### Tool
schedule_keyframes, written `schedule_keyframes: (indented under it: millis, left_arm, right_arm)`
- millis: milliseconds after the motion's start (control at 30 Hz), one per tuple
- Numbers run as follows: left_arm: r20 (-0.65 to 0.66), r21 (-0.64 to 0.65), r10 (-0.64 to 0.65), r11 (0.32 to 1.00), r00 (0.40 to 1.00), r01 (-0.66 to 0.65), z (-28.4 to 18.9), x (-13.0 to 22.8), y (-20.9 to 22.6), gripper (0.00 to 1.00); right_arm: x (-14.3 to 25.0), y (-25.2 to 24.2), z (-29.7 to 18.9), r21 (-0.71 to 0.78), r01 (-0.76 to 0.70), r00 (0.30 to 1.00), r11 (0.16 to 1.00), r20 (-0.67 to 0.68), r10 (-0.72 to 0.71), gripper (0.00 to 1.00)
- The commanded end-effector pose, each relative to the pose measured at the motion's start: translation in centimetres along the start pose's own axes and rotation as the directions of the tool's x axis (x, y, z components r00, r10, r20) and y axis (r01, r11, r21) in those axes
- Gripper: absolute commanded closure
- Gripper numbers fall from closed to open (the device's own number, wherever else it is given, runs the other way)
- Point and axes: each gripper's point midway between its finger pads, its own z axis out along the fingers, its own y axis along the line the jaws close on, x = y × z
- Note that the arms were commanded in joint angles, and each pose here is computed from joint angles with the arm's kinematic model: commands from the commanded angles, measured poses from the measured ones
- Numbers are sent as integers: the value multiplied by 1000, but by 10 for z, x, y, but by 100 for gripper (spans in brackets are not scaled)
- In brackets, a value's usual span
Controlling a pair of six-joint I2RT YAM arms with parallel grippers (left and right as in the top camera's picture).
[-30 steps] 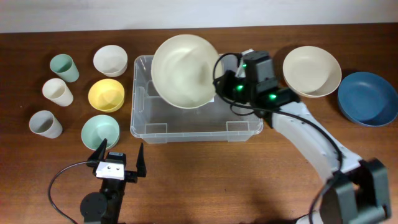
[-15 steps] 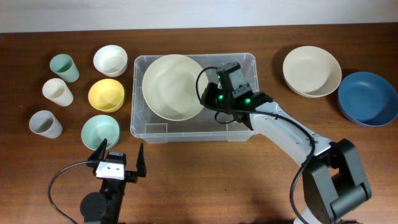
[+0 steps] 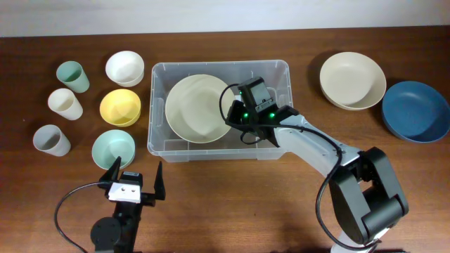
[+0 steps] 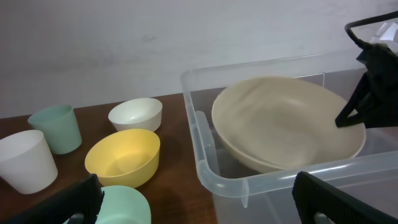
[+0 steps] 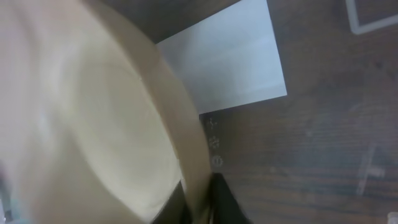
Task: Pack container
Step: 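Lower the cream bowl into the bin, release, and withdraw right gripper, then move the right gripper to the dark teal bowl and grasp its rim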
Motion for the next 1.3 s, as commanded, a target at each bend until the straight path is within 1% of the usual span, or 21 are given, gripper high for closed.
schedule_keyframes:
  millis: [0,67,333,433,567,600,667,733,800,833,867,900,933,1033,1067,1167,1267]
  left_arm:
    - [-4,-5,15,1000,1000,-15,0,2,1,1]
    - [-3,-5,15,1000,1000,-15,0,1,1,0]
    - [-3,-5,15,1000,1000,-15,0,1,1,1]
    - [-3,-5,15,1000,1000,-15,0,1,1,1]
    - [-3,-5,15,1000,1000,-15,0,1,1,1]
    - [-3,-5,16,1000,1000,-16,0,1,1,1]
    - [-3,-5,15,1000,1000,-15,0,1,1,1]
    - [-4,-5,15,1000,1000,-15,0,2,1,1]
    - [-4,-5,15,1000,1000,-15,0,2,1,1]
    - [-4,-5,15,1000,1000,-15,0,2,1,1]
    - [-3,-5,15,1000,1000,-15,0,1,1,0]
    - [-4,-5,15,1000,1000,-15,0,2,1,1]
    - [-3,-5,15,1000,1000,-15,0,1,1,1]
    - [-3,-5,15,1000,1000,-15,0,1,1,1]
    - [-4,-5,15,1000,1000,-15,0,2,1,1]
    - [-3,-5,15,1000,1000,-15,0,1,1,1]
    - [-3,-5,15,1000,1000,-15,0,1,1,1]
  right_arm:
    - [-1,11,-1,-22,2,1000,1000,5,-2,87]
    - [0,12,-1,-27,2,1000,1000,0,-2,84]
    - [2,13,-1,-32,2,1000,999,-9,-3,83]
    - [0,12,-2,-30,40,999,999,-4,-40,78]
    - [-14,18,-16,-39,143,990,989,26,-142,65]
    - [-21,21,-25,-35,170,985,985,34,-169,60]
    - [-39,27,-47,-19,203,978,979,53,-202,47]
    - [-61,31,-76,1,220,973,975,71,-220,40]
    - [-85,30,-110,30,212,972,977,96,-214,38]
    - [-100,28,-132,44,199,973,979,113,-203,37]
    - [-123,20,-168,67,160,974,985,149,-169,36]
    - [-136,14,-189,80,128,975,989,170,-140,34]
    - [-144,8,-204,90,104,975,991,187,-119,30]
    - [-175,-31,-259,167,-13,963,986,268,-33,10]
    - [-183,-49,-274,201,-62,955,978,297,-1,1]
    - [-197,-121,-314,323,-239,921,916,375,108,1]
    - [-190,-201,-342,403,-456,863,794,419,283,1]
